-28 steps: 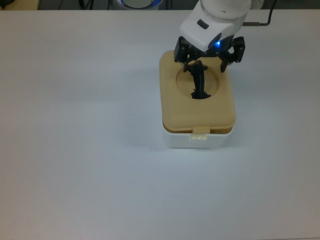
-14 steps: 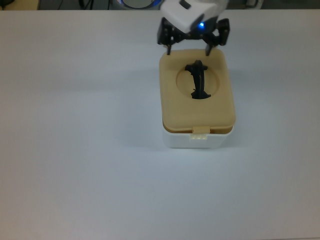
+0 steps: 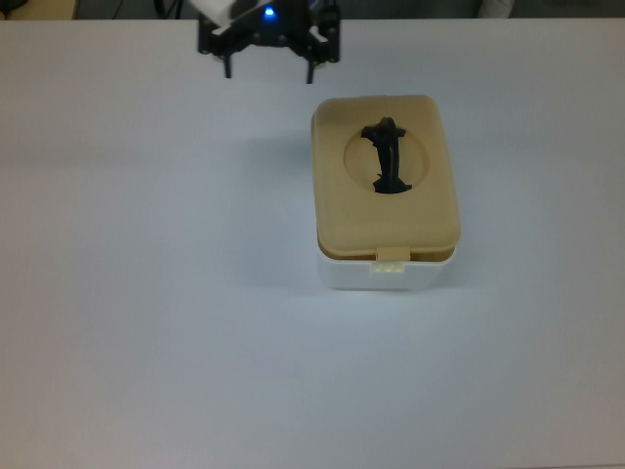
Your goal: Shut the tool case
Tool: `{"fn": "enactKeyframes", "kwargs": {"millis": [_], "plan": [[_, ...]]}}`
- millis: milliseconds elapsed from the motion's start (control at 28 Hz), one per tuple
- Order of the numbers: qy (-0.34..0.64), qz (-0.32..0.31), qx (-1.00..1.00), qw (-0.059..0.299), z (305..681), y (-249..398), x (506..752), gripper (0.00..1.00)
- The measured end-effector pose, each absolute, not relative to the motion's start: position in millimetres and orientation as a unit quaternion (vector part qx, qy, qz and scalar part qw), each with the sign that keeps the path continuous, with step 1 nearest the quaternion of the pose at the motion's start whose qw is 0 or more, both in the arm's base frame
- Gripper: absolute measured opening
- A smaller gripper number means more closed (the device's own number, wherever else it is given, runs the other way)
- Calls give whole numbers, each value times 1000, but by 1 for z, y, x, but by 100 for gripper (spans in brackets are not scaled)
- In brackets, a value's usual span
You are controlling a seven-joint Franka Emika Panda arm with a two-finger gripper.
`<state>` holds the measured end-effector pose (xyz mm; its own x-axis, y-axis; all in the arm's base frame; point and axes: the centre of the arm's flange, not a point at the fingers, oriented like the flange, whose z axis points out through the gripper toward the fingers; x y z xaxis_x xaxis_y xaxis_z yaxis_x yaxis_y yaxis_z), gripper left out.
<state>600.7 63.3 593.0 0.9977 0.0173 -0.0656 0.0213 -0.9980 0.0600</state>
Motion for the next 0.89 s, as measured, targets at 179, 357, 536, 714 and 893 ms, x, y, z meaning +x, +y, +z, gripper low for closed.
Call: {"fn": "enactKeyframes", "kwargs": {"millis": [179,357,536,714,893], "plan": [[-1,-34,999,29,593,27,603,100],[-7,-36,999,27,592,-5,604,100],[-13,-37,999,26,592,-28,604,100],[-16,-37,999,25,592,-38,603,100],[-21,-38,999,25,592,-43,603,100]]}}
